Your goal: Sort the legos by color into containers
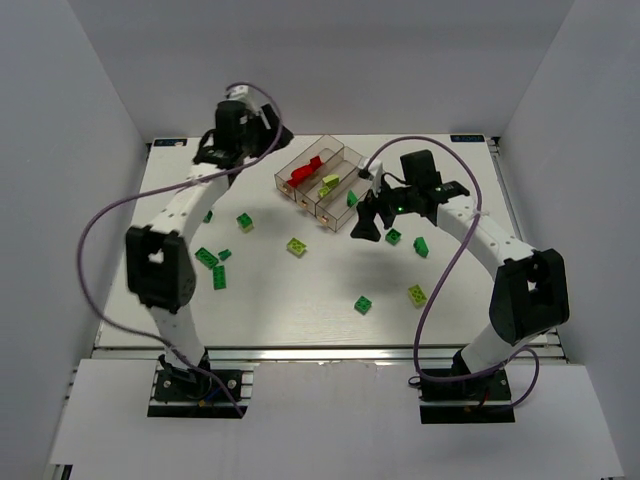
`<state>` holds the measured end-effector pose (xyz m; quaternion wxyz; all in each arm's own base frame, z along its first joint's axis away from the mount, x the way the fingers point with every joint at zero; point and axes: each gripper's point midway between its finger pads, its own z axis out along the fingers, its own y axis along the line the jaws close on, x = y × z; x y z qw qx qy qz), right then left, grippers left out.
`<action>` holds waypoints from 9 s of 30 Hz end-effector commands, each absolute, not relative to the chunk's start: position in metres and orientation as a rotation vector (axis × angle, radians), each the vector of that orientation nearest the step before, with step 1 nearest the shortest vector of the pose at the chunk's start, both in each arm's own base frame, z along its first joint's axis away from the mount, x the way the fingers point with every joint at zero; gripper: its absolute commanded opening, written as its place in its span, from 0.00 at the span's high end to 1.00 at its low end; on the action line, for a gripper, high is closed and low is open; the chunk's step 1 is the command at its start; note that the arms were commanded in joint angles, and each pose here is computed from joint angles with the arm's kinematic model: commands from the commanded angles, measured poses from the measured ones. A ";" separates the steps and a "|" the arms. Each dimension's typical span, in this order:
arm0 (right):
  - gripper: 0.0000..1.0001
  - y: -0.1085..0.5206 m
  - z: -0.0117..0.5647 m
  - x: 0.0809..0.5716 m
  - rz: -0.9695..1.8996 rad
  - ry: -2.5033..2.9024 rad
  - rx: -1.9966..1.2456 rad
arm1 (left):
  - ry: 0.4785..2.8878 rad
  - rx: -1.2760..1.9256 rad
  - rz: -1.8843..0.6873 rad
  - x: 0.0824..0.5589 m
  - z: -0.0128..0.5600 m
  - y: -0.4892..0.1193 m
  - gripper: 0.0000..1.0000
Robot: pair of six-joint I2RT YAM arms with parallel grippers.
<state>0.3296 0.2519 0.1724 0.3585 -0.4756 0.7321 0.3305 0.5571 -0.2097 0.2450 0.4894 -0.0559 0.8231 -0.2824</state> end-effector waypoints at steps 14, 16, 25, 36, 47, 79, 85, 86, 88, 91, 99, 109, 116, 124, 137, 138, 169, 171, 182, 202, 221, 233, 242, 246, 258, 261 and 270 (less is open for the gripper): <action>0.20 0.361 0.179 0.351 0.804 1.991 -1.204 | 1.947 -0.538 -0.381 0.306 0.237 -0.054 0.19; 0.18 0.397 0.191 0.352 0.806 1.949 -1.171 | 1.934 -0.579 -0.374 0.292 0.241 -0.048 0.19; 0.12 0.507 0.142 0.380 0.757 1.985 -0.983 | 1.782 -0.641 -0.363 0.248 0.301 -0.026 0.19; 0.12 0.560 0.130 0.421 0.716 1.884 -0.787 | 1.754 -0.683 -0.333 0.213 0.294 -0.012 0.19; 0.16 0.572 0.094 0.415 0.695 1.900 -0.811 | 1.741 -0.673 -0.327 0.214 0.293 -0.011 0.18; 0.96 0.574 0.152 0.398 0.889 1.727 -1.011 | 1.744 -0.680 -0.411 0.220 0.283 -0.024 0.17; 1.00 0.529 0.223 0.371 1.136 1.627 -1.165 | 1.698 -0.644 -0.577 0.233 0.289 -0.047 0.17; 1.00 0.521 0.230 0.370 1.152 1.627 -1.169 | 1.669 -0.620 -0.621 0.236 0.298 -0.053 0.17; 1.00 0.496 0.250 0.364 1.217 1.629 -1.167 | 1.652 -0.593 -0.673 0.239 0.301 -0.061 0.17; 1.00 0.458 0.269 0.364 1.313 1.720 -1.043 | 1.594 -0.458 -0.814 0.247 0.317 -0.086 0.17; 1.00 0.378 0.308 0.329 1.620 1.885 -0.696 | 1.652 -0.147 -1.070 0.270 0.306 -0.148 0.18; 1.00 0.340 0.326 0.320 1.806 1.968 -0.397 | 1.588 0.189 -1.040 0.273 0.319 -0.213 0.16; 1.00 0.336 0.326 0.320 1.826 2.028 -0.231 | 1.553 0.244 -0.924 0.269 0.309 -0.217 0.16; 1.00 0.332 0.329 0.312 1.842 2.059 -0.162 | 1.578 0.280 -0.904 0.283 0.308 -0.237 0.17; 1.00 0.329 0.320 0.310 1.829 2.091 -0.125 | 1.555 0.337 -0.930 0.288 0.318 -0.254 0.18; 1.00 0.329 0.318 0.310 1.829 2.095 -0.125 | 1.556 0.339 -0.929 0.288 0.317 -0.255 0.18; 1.00 0.325 0.312 0.301 1.827 2.122 -0.094 | 1.613 0.406 -0.799 0.307 0.308 -0.280 0.69; 1.00 0.324 0.312 0.301 1.825 2.120 -0.095 | 1.615 0.405 -0.797 0.306 0.307 -0.279 0.53; 1.00 0.324 0.312 0.299 1.826 2.125 -0.092 | 1.630 0.414 -0.780 0.309 0.302 -0.279 0.40; 1.00 0.324 0.308 0.298 1.829 2.139 -0.084 | 1.595 0.471 -0.819 0.310 0.305 -0.292 0.67; 1.00 0.310 0.318 0.333 1.798 2.070 -0.062 | 1.640 0.473 -0.825 0.289 0.282 -0.278 1.00; 1.00 0.299 0.298 0.356 1.651 2.035 -0.201 | 1.678 0.406 -0.782 0.292 0.278 -0.267 1.00; 1.00 0.264 0.227 0.430 0.853 1.999 -0.695 | 1.790 0.160 -0.786 0.287 0.278 -0.242 1.00; 1.00 0.250 0.194 0.456 0.624 2.002 -0.828 | 1.824 0.083 -0.806 0.284 0.282 -0.239 1.00; 1.00 0.248 0.154 0.494 0.433 1.959 -0.941 | 1.837 -0.037 -0.891 0.284 0.294 -0.242 1.00; 1.00 0.250 0.152 0.500 0.427 1.946 -0.939 | 1.841 -0.045 -0.902 0.284 0.294 -0.244 1.00; 0.62 0.257 0.131 0.520 0.414 1.968 -0.943 | 1.856 -0.048 -0.920 0.293 0.292 -0.254 1.00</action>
